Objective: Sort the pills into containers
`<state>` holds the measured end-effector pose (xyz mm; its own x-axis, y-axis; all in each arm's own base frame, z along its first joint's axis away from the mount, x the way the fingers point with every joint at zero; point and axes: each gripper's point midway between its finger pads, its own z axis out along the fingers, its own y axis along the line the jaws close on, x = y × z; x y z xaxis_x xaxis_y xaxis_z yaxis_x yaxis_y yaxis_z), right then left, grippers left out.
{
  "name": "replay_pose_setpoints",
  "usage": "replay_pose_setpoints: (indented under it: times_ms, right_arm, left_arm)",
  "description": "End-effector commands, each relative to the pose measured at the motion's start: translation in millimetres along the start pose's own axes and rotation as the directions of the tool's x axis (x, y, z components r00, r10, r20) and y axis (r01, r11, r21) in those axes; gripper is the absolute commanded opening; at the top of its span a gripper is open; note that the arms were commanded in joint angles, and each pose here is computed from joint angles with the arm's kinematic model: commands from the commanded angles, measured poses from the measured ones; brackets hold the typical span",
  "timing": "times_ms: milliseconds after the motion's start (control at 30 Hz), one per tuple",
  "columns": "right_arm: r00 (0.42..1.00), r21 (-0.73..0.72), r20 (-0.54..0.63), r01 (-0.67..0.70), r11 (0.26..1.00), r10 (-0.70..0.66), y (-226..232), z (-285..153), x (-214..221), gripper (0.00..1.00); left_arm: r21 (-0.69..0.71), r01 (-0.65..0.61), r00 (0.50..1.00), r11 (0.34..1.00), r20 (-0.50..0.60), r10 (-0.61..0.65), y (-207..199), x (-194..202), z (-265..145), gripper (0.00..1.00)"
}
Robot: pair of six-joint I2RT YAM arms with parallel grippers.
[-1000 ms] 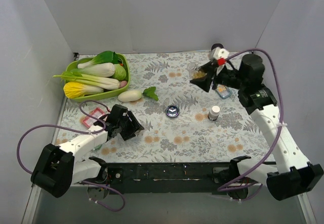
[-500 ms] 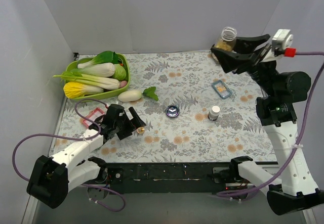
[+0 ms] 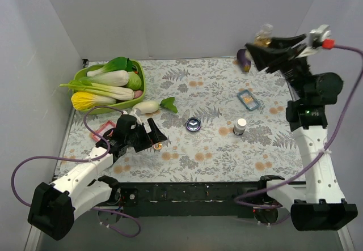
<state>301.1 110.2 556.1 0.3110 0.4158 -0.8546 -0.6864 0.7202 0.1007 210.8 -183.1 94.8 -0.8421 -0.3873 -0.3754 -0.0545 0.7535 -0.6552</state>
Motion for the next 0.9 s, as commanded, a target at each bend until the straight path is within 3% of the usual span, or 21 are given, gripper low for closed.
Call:
replay_pose_setpoints:
  times_ms: [0, 133, 233, 367, 433, 500, 533, 633, 867]
  right_arm:
    - [0.992, -0.384, 0.115, 0.085, 0.919, -0.044, 141, -35, -29, 0.01]
    - [0.988, -0.325, 0.115, 0.139, 0.935, -0.107, 130, -40, -16, 0.01]
    - [0.991, -0.411, 0.073, 0.134, 0.901, -0.114, 143, -57, 8, 0.01]
    - [0.981, -0.53, -0.124, 0.06, 0.846, -0.147, 144, -90, 98, 0.01]
    - [0.966, -0.581, -0.144, 0.094, 0.808, -0.216, 144, -106, 129, 0.01]
    - [0.938, -0.62, -0.268, 0.006, 0.785, -0.219, 143, -130, 177, 0.01]
    - [0.924, -0.656, -0.235, 0.08, 0.751, -0.303, 140, -134, 189, 0.01]
    - [0.874, -0.683, -0.337, 0.029, 0.73, -0.35, 132, -156, 238, 0.01]
    - [0.69, -0.575, -0.649, -0.169, 0.801, -0.32, 105, -187, 326, 0.01]
  left_arm:
    - [0.042, -0.046, 0.999, 0.998, 0.026, 0.045, -15, -12, -7, 0.98]
    - [0.072, -0.094, 0.995, 0.993, 0.028, 0.092, -20, -12, -9, 0.98]
    - [0.115, -0.152, 0.988, 0.982, 0.042, 0.148, -32, -17, -14, 0.98]
    - [0.158, -0.281, 0.958, 0.947, 0.104, 0.267, -44, -26, -26, 0.98]
    - [0.177, -0.327, 0.942, 0.928, 0.144, 0.304, -51, -31, -33, 0.98]
    - [0.176, -0.382, 0.918, 0.907, 0.181, 0.352, -54, -36, -37, 0.98]
    - [0.179, -0.408, 0.905, 0.895, 0.21, 0.371, -58, -40, -41, 0.98]
    - [0.143, -0.462, 0.869, 0.876, 0.272, 0.414, -58, -51, -46, 0.98]
    - [0.152, -0.542, 0.802, 0.826, 0.385, 0.456, -63, -58, -53, 0.98]
